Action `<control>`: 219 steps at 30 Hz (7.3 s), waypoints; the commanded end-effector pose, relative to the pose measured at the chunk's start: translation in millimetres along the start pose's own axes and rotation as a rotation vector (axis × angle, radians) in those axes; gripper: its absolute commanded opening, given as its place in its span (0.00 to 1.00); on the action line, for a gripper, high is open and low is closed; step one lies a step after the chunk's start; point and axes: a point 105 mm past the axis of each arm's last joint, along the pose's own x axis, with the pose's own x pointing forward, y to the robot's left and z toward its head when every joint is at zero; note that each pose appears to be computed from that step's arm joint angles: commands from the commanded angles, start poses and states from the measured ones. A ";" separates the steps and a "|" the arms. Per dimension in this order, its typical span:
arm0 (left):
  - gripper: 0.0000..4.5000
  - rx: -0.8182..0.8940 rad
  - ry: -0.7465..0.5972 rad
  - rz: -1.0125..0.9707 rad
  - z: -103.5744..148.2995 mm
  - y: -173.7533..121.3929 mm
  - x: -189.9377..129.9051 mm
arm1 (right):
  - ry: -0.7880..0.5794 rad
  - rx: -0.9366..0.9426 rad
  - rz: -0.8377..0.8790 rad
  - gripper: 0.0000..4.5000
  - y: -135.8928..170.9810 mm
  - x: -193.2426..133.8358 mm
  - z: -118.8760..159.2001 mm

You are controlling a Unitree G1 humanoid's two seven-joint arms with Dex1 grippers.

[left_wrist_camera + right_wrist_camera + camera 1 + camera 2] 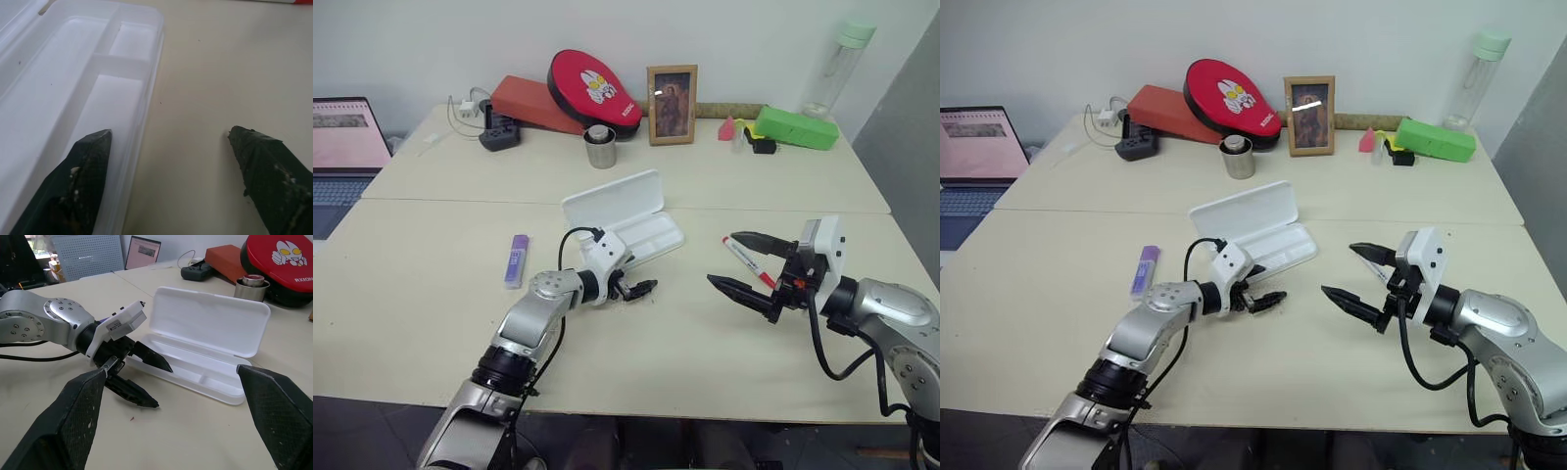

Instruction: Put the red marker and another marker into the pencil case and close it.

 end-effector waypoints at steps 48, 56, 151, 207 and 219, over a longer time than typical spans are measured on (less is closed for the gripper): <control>0.01 0.387 0.032 -0.507 -7.5 -36.8 -32.5 | 0.121 -0.065 0.074 1.00 11.0 -34.1 -0.3; 0.12 0.357 0.013 -0.496 -5.9 -38.6 -35.5 | 0.131 -0.053 0.072 1.00 9.0 -33.3 -4.4; 1.00 0.096 -0.222 -0.072 51.3 -27.5 -159.0 | 0.360 -0.449 0.506 0.07 -4.6 111.4 -53.8; 1.00 -0.444 -0.112 0.916 -40.2 112.6 -171.1 | 0.015 -0.199 0.472 1.00 21.7 95.2 40.5; 0.91 -0.491 0.037 0.866 -72.2 107.8 -153.0 | -0.004 -0.203 0.440 1.00 19.7 95.4 45.3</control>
